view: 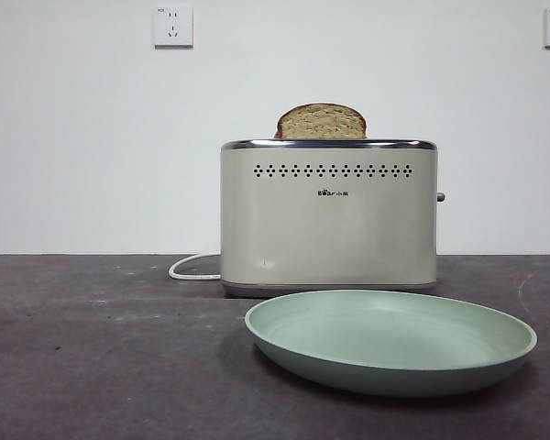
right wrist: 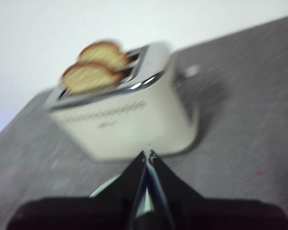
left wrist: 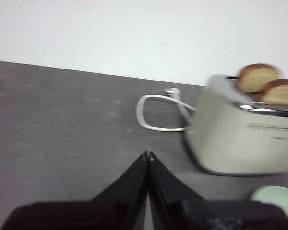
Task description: Take the bread from the toaster,put the bread on the plate,put the plate on the table
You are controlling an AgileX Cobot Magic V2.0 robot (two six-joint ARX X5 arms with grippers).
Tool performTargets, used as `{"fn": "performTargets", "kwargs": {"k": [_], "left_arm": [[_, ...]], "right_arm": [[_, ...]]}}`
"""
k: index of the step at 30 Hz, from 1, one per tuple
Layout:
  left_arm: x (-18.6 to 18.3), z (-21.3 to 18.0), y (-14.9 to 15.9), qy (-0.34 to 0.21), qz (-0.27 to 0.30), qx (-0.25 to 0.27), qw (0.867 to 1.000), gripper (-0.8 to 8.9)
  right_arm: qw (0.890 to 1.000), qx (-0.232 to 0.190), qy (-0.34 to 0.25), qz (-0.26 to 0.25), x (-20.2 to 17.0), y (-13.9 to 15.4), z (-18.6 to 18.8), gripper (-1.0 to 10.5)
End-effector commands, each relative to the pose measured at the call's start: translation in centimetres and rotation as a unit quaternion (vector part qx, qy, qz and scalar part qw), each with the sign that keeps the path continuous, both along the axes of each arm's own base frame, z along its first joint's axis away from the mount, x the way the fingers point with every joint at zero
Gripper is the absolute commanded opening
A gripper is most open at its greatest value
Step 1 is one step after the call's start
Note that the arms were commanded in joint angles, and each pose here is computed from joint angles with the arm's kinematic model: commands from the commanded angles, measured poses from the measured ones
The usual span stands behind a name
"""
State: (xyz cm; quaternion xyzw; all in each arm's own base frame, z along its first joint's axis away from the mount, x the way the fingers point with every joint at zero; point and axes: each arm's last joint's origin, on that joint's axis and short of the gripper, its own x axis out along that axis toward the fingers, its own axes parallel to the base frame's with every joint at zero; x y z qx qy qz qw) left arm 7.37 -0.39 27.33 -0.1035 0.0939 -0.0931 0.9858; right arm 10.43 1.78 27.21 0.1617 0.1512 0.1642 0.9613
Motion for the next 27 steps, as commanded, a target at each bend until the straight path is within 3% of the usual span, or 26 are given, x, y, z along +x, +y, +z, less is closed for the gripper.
{"fn": "performTargets", "kwargs": {"k": [1, 5, 12, 20, 21, 22, 23, 24, 25, 27], "left_arm": [[0.1, 1.9, -0.3, 0.005, -0.052, 0.002, 0.999, -0.06], [0.6, 4.3, -0.7, 0.02, -0.133, -0.013, 0.991, -0.06], [0.4, 6.8, -1.0, 0.034, -0.205, -0.029, 0.978, -0.06], [0.1, 7.2, -1.1, 0.042, -0.217, -0.035, 0.975, 0.07], [0.1, 7.2, -1.1, 0.044, -0.216, -0.037, 0.975, 0.46], [0.1, 7.2, -1.1, 0.045, -0.215, -0.04, 0.975, 1.47], [0.1, 7.2, -1.1, 0.045, -0.215, -0.04, 0.975, 2.75], [0.1, 7.2, -1.1, 0.045, -0.216, -0.04, 0.975, 4.69], [0.1, 7.2, -1.1, 0.045, -0.216, -0.04, 0.975, 5.81], [0.0, 7.2, -1.2, 0.043, -0.223, -0.039, 0.973, 6.28]], "right_arm": [[0.998, -0.029, 0.017, 0.06, 0.3, 0.3, 2.3, -0.1], [0.99, -0.052, 0.051, 0.121, 0.4, 0.6, 5.0, -0.1], [0.975, -0.067, 0.077, 0.196, -0.3, 0.8, 8.5, -0.1], [0.973, -0.075, 0.084, 0.201, -0.7, 0.8, 9.0, 0.4], [0.973, -0.075, 0.084, 0.201, -0.7, 0.8, 9.0, 1.2], [0.973, -0.075, 0.084, 0.2, -0.7, 0.8, 9.0, 2.4], [0.973, -0.075, 0.084, 0.2, -0.7, 0.8, 9.0, 3.6], [0.974, -0.075, 0.084, 0.199, -0.7, 0.8, 9.0, 5.1], [0.974, -0.075, 0.086, 0.197, -0.7, 0.8, 9.0, 5.9], [0.974, -0.074, 0.086, 0.197, -0.7, 0.8, 9.0, 6.3]]}}
